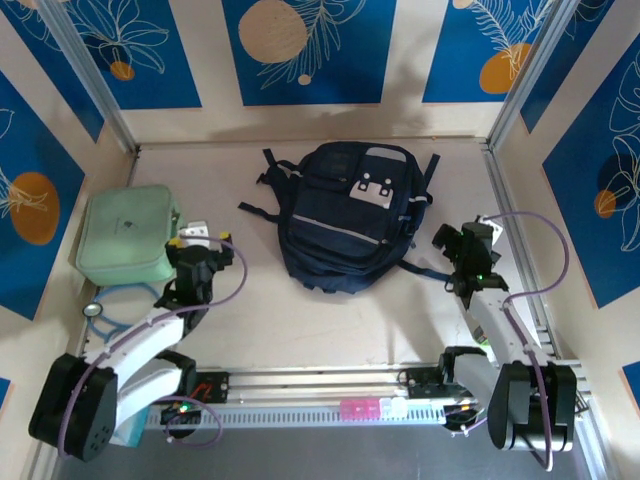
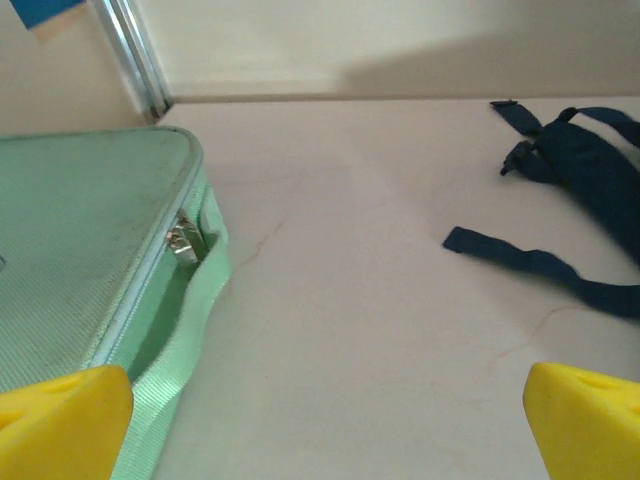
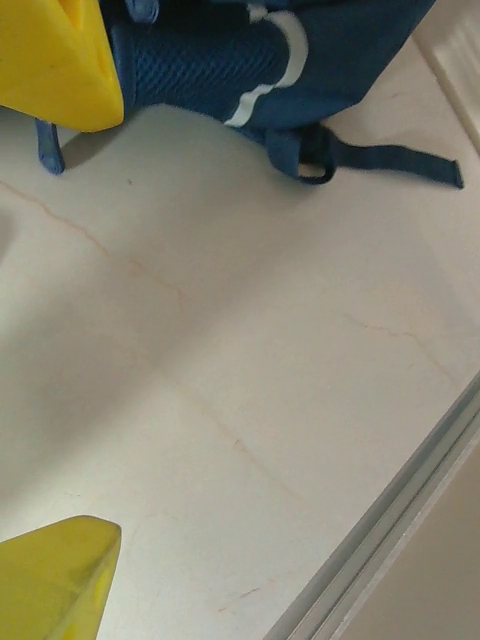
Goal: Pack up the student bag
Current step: Reset both arms
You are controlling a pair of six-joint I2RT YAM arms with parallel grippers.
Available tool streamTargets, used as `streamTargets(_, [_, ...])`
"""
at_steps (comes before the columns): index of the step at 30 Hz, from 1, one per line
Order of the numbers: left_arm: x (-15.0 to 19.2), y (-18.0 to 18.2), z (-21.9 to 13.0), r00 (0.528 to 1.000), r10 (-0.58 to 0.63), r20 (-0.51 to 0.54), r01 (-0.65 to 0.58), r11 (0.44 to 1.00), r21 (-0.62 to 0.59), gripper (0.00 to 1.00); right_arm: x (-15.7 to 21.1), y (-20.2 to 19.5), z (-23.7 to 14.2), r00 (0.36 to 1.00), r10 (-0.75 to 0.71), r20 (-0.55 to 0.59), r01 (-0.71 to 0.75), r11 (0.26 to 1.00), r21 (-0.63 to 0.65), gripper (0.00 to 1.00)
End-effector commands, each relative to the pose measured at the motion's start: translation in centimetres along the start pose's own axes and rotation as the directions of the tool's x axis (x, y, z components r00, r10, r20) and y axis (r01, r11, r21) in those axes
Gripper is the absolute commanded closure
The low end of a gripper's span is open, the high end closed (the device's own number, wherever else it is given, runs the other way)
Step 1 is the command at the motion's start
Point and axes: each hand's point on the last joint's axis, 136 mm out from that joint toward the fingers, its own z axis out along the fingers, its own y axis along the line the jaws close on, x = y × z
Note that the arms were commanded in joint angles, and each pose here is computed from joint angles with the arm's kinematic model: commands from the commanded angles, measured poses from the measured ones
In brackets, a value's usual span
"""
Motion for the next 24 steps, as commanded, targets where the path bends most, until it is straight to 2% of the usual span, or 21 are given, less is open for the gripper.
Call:
streamTargets(1, [-2.9, 0.5, 0.2, 0.986, 0.051, 0.158, -0.046, 0.998, -0.034, 0.0, -2.2, 1.1, 0.3, 0.992, -0.018, 0.127, 0.024, 0.998, -0.052, 0.01])
streamTargets(5, [-1.3, -1.1, 1.7, 0.986, 0.11, 0.127, -0.116, 0.992, 0.041, 0.01, -2.5, 2.9, 0.9, 0.974, -0.082, 0.212, 0.112, 0.985, -0.134, 0.01])
streamTargets(11, [0.3, -0.9, 4.3, 0.991, 0.116, 0.07, -0.121, 0.989, 0.081, 0.01, -1.8, 5.4, 2.3, 0.955, -0.141, 0.263, 0.203, 0.952, -0.229, 0.01])
streamTargets(17, [0.8, -1.6, 5.8, 0.993, 0.098, 0.059, -0.108, 0.972, 0.211, 0.01, -0.8, 6.9, 3.4, 0.95, -0.145, 0.275, 0.23, 0.923, -0.308, 0.01])
streamTargets(24, [2.6, -2.1, 7.1, 0.996, 0.071, 0.046, -0.081, 0.955, 0.284, 0.01, 0.2, 7.8, 4.8, 0.947, -0.196, 0.256, 0.269, 0.917, -0.294, 0.01])
